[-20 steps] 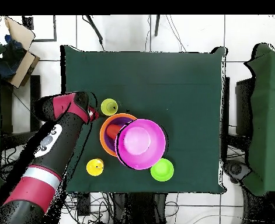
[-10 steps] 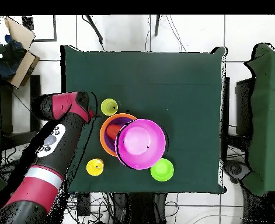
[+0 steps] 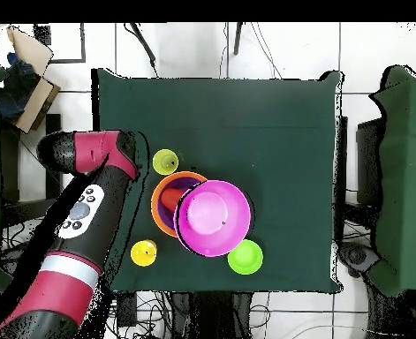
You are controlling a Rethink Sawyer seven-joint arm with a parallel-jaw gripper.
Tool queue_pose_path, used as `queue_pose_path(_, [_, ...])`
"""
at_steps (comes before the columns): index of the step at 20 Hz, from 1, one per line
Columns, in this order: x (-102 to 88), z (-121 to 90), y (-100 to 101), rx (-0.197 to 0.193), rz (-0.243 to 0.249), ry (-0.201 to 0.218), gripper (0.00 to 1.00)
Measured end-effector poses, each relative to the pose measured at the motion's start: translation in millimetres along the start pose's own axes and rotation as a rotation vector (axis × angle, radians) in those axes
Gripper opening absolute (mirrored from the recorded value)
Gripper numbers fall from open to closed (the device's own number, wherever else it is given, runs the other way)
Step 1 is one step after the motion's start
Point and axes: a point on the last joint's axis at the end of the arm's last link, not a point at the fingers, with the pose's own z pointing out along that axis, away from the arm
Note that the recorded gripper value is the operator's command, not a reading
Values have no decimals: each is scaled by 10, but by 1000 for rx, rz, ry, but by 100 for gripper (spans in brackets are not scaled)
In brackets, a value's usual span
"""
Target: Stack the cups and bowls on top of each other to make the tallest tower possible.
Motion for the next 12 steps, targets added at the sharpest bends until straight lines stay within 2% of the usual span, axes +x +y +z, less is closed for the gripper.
queue_pose_path(5, [-105, -103, 1, -11, 12, -2, 100])
queue_pose_path(12, [-105, -109, -4, -3, 11, 4, 100])
